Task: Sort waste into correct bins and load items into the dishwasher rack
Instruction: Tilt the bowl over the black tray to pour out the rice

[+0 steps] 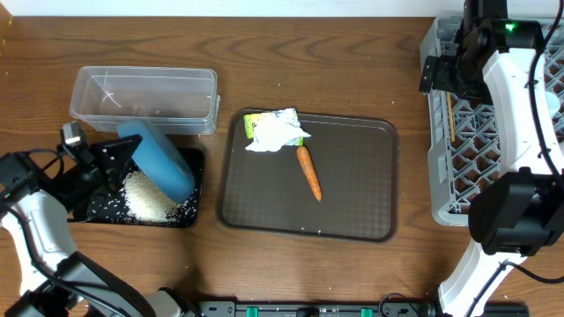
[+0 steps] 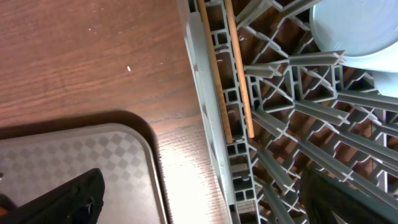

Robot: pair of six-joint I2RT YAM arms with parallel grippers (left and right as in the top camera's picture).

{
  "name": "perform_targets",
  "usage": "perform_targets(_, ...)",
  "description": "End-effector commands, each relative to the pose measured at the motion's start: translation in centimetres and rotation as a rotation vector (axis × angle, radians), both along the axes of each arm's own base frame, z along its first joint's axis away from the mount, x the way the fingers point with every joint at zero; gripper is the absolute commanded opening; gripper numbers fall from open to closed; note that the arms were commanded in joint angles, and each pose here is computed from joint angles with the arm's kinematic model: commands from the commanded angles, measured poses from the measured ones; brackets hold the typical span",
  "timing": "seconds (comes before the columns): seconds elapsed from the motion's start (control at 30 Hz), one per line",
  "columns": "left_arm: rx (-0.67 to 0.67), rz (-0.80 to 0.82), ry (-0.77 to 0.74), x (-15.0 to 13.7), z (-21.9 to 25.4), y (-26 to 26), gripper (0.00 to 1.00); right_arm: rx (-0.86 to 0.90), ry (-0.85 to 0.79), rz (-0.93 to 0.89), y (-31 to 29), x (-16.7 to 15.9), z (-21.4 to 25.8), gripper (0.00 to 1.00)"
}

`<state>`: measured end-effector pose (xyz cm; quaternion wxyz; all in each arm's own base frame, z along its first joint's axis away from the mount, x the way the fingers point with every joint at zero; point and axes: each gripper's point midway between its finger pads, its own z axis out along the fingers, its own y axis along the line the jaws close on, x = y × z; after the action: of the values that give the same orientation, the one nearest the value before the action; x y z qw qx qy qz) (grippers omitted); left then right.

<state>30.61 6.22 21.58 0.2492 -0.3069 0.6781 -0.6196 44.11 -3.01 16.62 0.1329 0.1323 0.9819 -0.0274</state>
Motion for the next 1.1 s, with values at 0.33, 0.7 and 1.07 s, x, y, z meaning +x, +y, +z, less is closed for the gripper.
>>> perform_targets(0.33, -0.062, 0.065, -0.021, -0.6, 0.9, 2.1, 0.06, -0.007, -0.021, -0.014, -0.2, -0.1, 0.9, 0.99)
perform_targets(0.7, -0.039, 0.076, -0.042, -0.8, 1.2, 2.5, 0.06, -0.007, -0.021, -0.014, -0.2, -0.1, 0.9, 0.99)
perform_targets(1.07, -0.007, 0.049, -0.072, -1.5, 2.8, 0.7, 0.06, -0.007, -0.021, -0.014, -0.2, -0.1, 0.9, 0.99)
